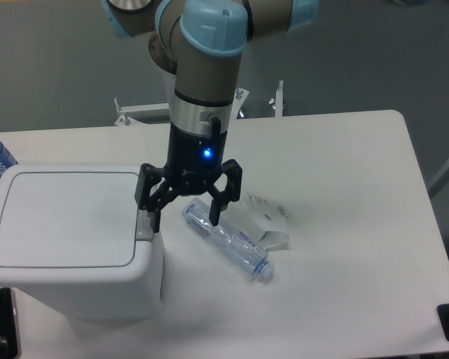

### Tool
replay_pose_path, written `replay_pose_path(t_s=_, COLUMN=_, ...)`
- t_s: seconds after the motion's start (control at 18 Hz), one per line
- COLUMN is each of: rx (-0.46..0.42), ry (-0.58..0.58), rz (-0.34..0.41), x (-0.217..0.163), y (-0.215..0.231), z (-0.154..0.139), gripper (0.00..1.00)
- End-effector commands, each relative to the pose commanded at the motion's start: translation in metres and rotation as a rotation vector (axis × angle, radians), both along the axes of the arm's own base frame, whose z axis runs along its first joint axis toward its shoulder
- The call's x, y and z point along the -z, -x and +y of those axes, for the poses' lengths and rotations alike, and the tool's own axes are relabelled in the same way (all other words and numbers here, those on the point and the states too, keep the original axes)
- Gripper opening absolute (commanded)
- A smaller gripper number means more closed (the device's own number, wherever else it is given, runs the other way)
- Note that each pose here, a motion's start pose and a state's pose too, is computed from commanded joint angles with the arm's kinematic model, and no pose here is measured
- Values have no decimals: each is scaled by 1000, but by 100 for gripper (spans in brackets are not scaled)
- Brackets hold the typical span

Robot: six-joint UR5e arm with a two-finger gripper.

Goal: Open the trash can
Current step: 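Press down on the grey button with the gripper fingers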

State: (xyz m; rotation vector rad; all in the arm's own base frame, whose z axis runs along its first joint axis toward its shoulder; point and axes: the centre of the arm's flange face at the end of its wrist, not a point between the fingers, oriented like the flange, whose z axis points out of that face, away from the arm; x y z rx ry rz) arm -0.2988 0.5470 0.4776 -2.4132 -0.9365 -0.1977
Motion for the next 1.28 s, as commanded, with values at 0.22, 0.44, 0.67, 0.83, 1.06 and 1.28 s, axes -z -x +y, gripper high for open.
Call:
replay_pose_path(t_s=0.22, rx=5, ry=1, rz=-1, x=2, y=-2, z=2, gripper=100)
replay_pose_path(t_s=0.44, rx=5, ry=3, rz=-3, x=3, y=-2, z=2, gripper=100)
replay_pose_path(t_s=0.67, rx=5, ry=3, rz=-3, x=3, y=-2, z=2, gripper=100)
replay_pose_path(t_s=0.83, rx=5, ry=2, rz=-2, x=2, y=-2, z=2, gripper=100)
replay_pose_path(t_s=1.06, rx=5, ry=3, rz=-3, x=3, y=-2, z=2, gripper=100)
replay_pose_path(t_s=1.28, rx=5, ry=10, rz=-12, x=10, y=-4, z=1, gripper=100)
